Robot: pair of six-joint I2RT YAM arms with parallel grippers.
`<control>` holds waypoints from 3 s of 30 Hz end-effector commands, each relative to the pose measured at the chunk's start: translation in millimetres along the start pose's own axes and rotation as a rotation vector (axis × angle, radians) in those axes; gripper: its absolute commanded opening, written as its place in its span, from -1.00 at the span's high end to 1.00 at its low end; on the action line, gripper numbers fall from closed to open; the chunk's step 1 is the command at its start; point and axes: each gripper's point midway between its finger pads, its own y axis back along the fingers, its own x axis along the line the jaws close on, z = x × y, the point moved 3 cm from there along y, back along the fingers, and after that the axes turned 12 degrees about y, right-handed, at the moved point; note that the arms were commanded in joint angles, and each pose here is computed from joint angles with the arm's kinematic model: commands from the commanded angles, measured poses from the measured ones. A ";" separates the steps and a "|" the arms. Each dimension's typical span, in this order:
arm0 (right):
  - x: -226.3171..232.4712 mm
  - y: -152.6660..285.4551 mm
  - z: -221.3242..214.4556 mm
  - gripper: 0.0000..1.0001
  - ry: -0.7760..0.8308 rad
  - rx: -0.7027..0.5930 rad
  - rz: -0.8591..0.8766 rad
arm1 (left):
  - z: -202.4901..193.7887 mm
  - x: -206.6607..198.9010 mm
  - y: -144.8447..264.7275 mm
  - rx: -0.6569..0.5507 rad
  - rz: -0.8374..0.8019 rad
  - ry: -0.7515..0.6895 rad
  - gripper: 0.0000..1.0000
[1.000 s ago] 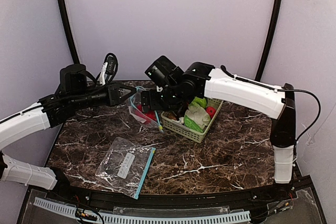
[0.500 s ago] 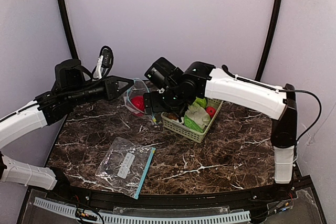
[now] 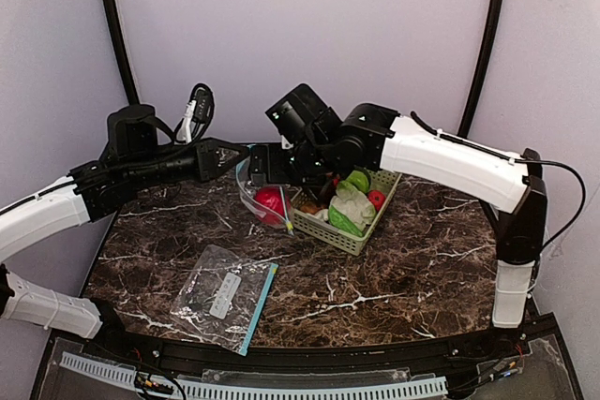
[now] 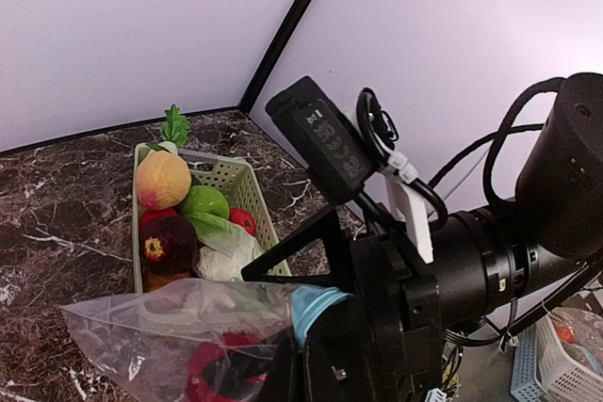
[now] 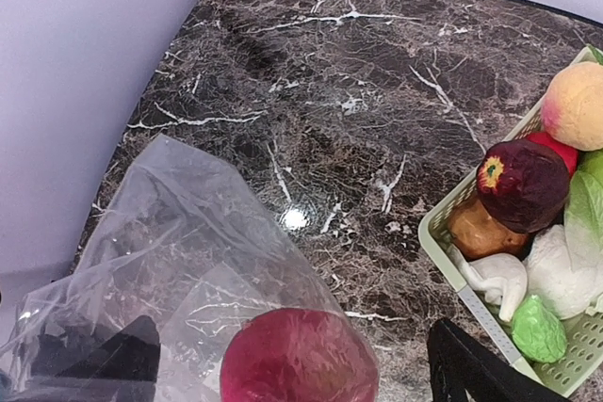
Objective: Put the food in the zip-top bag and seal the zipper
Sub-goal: Adjust the fake fruit in the zipper food storage bag, then pick up the fake fruit from the bin.
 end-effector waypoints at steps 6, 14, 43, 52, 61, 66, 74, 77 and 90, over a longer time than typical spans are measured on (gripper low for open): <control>7.7 -15.5 -7.5 -0.94 0.022 0.024 -0.011 | 20.5 -30.8 10.1 -0.057 -0.085 0.004 0.99; 11.1 -10.8 -0.5 -0.94 0.004 -0.021 0.021 | 22.3 -34.0 10.3 -0.064 -0.102 0.044 0.99; -46.7 0.3 -96.8 -0.93 0.031 0.309 -0.023 | -102.2 52.7 -44.8 -0.025 0.082 0.473 0.99; -38.1 -27.6 -99.4 -0.85 0.062 0.337 0.007 | -127.0 84.9 -42.1 -0.021 0.206 0.463 0.99; -43.6 7.1 -62.9 -0.93 0.128 0.251 0.007 | -126.5 89.5 -38.0 0.026 0.255 0.384 0.99; -80.0 19.3 -41.9 -0.97 0.145 0.215 -0.068 | -120.9 97.1 -34.4 0.081 0.285 0.347 0.99; -136.0 -18.3 -22.6 -0.95 0.230 0.235 -0.189 | -123.7 99.1 -34.8 0.160 0.286 0.306 0.99; -148.2 -38.8 -15.3 -0.97 0.269 0.232 -0.200 | -124.8 101.7 -33.7 0.164 0.290 0.311 0.99; -155.7 -106.8 -5.4 -0.89 0.481 0.244 -0.189 | -129.8 105.6 -35.5 0.188 0.292 0.325 0.99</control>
